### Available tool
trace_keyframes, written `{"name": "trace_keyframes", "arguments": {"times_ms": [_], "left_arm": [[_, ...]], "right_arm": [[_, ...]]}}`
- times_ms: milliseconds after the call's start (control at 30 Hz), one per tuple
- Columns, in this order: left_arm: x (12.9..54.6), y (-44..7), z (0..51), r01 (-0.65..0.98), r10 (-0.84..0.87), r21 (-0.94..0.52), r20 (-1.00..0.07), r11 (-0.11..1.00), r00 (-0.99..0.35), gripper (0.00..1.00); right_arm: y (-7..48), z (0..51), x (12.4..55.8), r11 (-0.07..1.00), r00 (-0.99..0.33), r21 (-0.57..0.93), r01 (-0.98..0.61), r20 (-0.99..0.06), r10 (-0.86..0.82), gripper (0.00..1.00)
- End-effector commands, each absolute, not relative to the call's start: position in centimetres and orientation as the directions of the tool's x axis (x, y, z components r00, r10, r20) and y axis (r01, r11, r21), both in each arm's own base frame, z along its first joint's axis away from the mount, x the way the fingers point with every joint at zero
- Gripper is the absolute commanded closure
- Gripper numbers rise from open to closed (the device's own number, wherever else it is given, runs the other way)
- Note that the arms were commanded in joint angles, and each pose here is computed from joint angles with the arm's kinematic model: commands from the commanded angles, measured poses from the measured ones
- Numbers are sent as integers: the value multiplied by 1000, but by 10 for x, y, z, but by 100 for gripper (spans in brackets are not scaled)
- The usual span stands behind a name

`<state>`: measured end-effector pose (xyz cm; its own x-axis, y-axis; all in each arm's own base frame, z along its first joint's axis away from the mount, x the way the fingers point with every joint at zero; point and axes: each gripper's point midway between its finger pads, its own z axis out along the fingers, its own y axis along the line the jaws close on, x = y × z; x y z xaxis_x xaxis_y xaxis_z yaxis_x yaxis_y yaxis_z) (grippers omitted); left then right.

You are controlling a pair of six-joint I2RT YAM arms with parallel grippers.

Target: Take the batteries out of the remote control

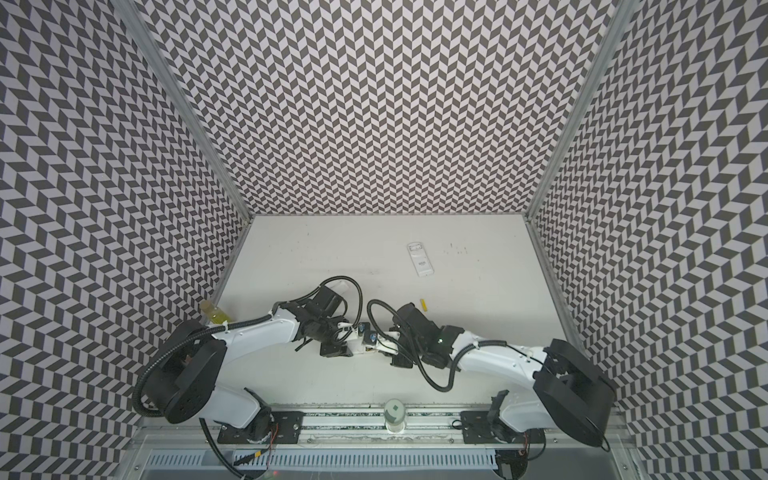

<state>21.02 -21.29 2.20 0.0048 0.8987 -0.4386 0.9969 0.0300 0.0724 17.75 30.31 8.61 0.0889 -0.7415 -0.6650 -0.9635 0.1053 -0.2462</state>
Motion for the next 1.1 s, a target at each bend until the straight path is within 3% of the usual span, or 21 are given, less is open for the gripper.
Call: {"name": "trace_keyframes", "arguments": {"times_ms": [0, 267, 433, 667, 1067], "left_arm": [[202, -221, 25, 999, 885, 47, -465, -12, 33, 56], [200, -223, 24, 999, 883, 44, -467, -20, 38, 56], [201, -226, 27, 999, 881, 51, -471, -19, 41, 56], [201, -226, 29, 998, 881, 56, -472, -20, 45, 56], [199, -226, 26, 999, 886, 38, -462, -29, 43, 56]], "right_arm": [[298, 113, 202, 180, 194, -461, -869, -652, -733, 100], [297, 146, 207, 226, 297, -582, -781, -664, -686, 100], [304, 138, 187, 169, 252, -470, -866, -703, -665, 100], [306, 84, 161, 8, 192, -300, -954, -630, -752, 100], [310, 85, 155, -25, 202, -274, -961, -641, -741, 100]]}}
